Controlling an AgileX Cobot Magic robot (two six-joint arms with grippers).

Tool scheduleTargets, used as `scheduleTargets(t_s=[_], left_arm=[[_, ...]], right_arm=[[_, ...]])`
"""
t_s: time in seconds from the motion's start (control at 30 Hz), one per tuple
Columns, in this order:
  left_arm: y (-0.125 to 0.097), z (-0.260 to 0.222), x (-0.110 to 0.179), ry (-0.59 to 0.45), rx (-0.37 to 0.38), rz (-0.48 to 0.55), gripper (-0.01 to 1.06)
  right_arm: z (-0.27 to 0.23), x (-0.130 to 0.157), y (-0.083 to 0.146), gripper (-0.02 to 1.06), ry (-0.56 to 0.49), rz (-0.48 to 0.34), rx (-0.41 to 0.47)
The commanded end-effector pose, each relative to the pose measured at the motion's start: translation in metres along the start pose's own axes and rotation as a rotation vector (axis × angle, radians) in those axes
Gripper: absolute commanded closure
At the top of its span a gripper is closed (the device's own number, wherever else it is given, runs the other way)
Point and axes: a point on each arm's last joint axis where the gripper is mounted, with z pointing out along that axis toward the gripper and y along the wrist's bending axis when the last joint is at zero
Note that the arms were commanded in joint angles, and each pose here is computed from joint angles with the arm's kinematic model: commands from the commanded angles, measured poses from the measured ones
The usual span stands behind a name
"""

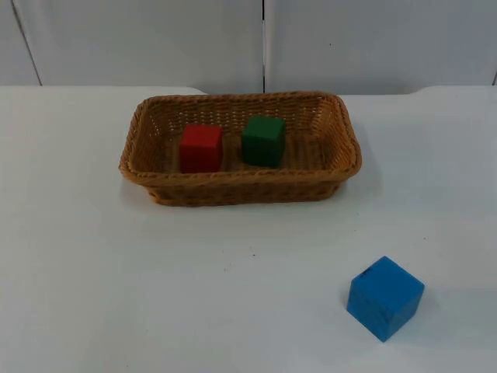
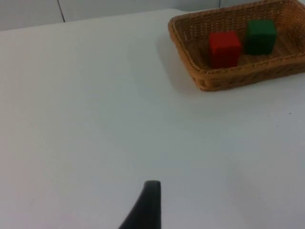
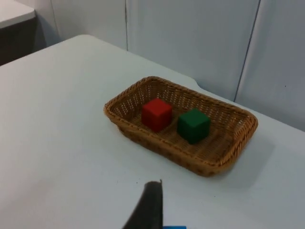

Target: Pick up one cube with each hand and place exactly two cubes into the same basket, leaving the remaining cube outside.

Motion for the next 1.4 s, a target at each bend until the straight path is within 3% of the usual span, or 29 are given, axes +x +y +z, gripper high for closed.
scheduleTargets(t_s=[0.0, 0.13, 0.23, 0.43, 0.9, 1.13, 1.37], left_arm=[[-0.001, 0.0, 0.001, -0.004, 0.008, -0.012, 0.17], [-0.001, 0.0, 0.001, -0.004, 0.008, -0.012, 0.17], [-0.001, 0.0, 0.001, -0.004, 0.008, -0.012, 0.17], [-0.001, 0.0, 0.001, -0.004, 0.008, -0.012, 0.17], [-0.001, 0.0, 0.001, -0.004, 0.008, -0.012, 0.17], [-0.001, 0.0, 0.001, -0.004, 0.008, -0.007, 0.17], [-0.001, 0.0, 0.001, -0.004, 0.008, -0.007, 0.17]], right_arm=[[-0.008, 0.007, 0.0, 0.24, 0.034, -0.003, 0.01], [-0.021, 0.017, 0.0, 0.24, 0.085, 0.016, 0.039], [-0.035, 0.027, -0.004, 0.24, 0.128, 0.046, 0.11], [-0.058, 0.039, -0.003, 0.24, 0.104, 0.072, 0.134], [-0.075, 0.069, 0.01, 0.24, 0.095, 0.142, 0.063], [-0.072, 0.073, 0.013, 0.24, 0.123, 0.078, 0.018], [-0.07, 0.076, 0.013, 0.24, 0.146, 0.076, 0.018]])
